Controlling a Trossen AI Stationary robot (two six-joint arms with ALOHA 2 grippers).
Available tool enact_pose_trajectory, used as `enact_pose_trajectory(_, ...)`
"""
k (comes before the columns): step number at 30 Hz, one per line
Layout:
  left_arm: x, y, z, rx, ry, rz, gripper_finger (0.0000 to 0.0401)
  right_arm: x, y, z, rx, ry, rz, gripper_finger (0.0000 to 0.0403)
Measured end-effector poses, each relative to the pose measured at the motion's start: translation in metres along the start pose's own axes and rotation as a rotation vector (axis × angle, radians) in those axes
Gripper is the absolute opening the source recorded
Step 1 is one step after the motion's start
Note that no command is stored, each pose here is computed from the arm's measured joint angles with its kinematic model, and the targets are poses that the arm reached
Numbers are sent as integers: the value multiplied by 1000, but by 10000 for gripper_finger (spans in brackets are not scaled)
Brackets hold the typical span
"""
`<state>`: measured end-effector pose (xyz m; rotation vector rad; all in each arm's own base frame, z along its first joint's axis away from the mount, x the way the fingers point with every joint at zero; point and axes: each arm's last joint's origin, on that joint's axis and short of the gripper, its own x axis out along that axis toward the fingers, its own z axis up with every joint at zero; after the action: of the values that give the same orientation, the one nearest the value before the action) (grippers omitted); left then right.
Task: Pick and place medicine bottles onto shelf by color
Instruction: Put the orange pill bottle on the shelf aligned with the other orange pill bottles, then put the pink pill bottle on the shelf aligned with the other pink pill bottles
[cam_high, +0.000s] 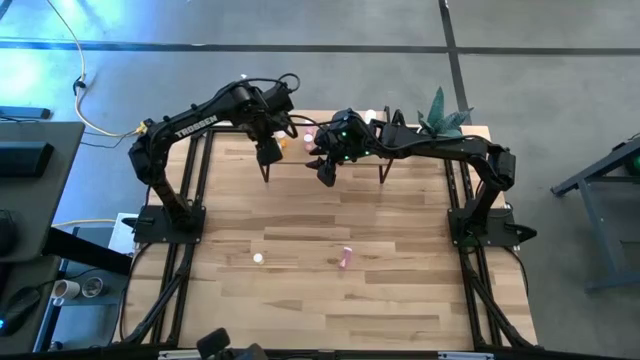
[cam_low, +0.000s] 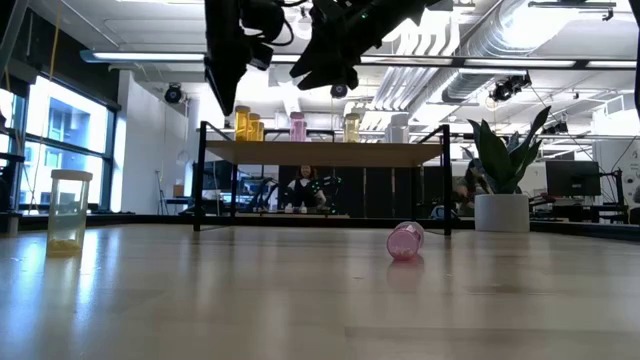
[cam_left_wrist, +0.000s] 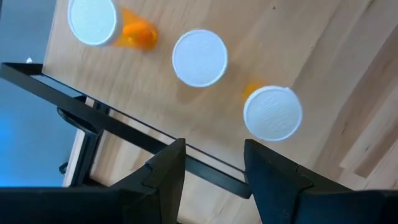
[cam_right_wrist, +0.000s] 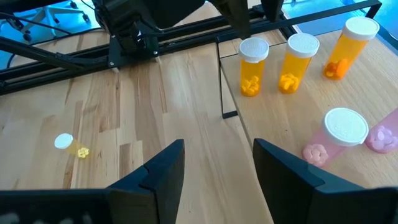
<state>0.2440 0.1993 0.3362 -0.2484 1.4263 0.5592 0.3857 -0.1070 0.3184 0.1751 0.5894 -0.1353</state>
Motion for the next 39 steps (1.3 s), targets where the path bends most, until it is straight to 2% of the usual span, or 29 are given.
enact_pose_trajectory(7,2,0,2,-23,-8,-10,154,0,0,0,0,0,0,181)
enact_pose_trajectory(25,1,-1,3,7,-18,-25,154,0,0,0,0,0,0,181)
enact_pose_trajectory(31,-14,2,-8,-2,-47,34,154,-8,1,2,7,-7,0,181)
enact_pose_trajectory(39,-46,2,-33,-57,-124,26,154,-38,9,9,87,-24,8,181)
